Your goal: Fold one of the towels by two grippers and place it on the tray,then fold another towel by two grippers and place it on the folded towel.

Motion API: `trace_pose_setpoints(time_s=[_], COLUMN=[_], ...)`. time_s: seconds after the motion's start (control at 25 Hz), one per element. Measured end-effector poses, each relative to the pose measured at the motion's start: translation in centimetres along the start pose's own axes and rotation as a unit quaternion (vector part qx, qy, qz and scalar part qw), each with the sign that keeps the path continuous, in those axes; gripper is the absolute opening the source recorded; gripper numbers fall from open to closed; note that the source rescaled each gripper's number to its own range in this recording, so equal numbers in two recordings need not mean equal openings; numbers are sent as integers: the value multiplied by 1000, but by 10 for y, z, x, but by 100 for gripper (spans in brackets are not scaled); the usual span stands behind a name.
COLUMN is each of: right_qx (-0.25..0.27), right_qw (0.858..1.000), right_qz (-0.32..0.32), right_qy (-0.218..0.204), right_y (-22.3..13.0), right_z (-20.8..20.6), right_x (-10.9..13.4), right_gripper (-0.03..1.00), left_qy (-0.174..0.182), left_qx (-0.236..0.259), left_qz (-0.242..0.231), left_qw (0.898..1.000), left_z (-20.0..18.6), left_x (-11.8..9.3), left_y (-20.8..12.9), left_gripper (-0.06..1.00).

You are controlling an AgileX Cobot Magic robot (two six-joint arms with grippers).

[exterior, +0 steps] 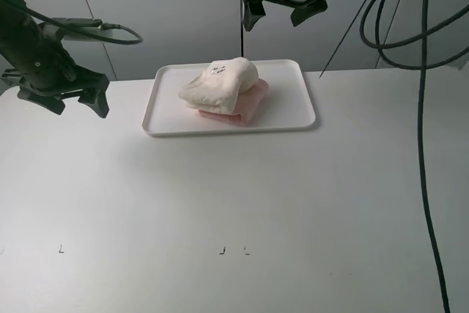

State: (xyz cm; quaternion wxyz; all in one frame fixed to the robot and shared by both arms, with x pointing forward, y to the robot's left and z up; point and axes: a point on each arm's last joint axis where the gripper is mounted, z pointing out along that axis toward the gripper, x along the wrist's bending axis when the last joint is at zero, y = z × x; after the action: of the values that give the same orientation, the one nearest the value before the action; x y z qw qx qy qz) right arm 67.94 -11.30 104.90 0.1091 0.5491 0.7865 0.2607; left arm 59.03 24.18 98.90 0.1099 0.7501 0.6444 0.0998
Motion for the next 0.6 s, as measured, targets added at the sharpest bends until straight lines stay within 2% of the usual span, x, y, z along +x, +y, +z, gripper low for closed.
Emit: trace_pose_setpoints(time_s=[0.12, 0.24, 0.44, 0.6], right_qx=[-16, -21, -38, -48], right_qw=[1000, 999, 998, 997], right_qz=[-9, -14, -20, -25], right_qy=[-21, -29, -43, -49], right_y=[-3, -22, -78, -130], right_z=[-34, -61, -103, -144], right_x=[-1, -1, -2, -2], right_gripper=[100, 100, 100, 100], left_qy=[-1, -1, 14, 32], left_qx=[-40, -70, -116, -177], left_qz=[1, 2, -12, -34], left_qw=[999, 998, 993, 983], left_z=[-21, -42, -71, -102], left_x=[0, 1, 6, 11], left_y=[-7, -28, -85, -123], left_gripper=[100, 100, 100, 100])
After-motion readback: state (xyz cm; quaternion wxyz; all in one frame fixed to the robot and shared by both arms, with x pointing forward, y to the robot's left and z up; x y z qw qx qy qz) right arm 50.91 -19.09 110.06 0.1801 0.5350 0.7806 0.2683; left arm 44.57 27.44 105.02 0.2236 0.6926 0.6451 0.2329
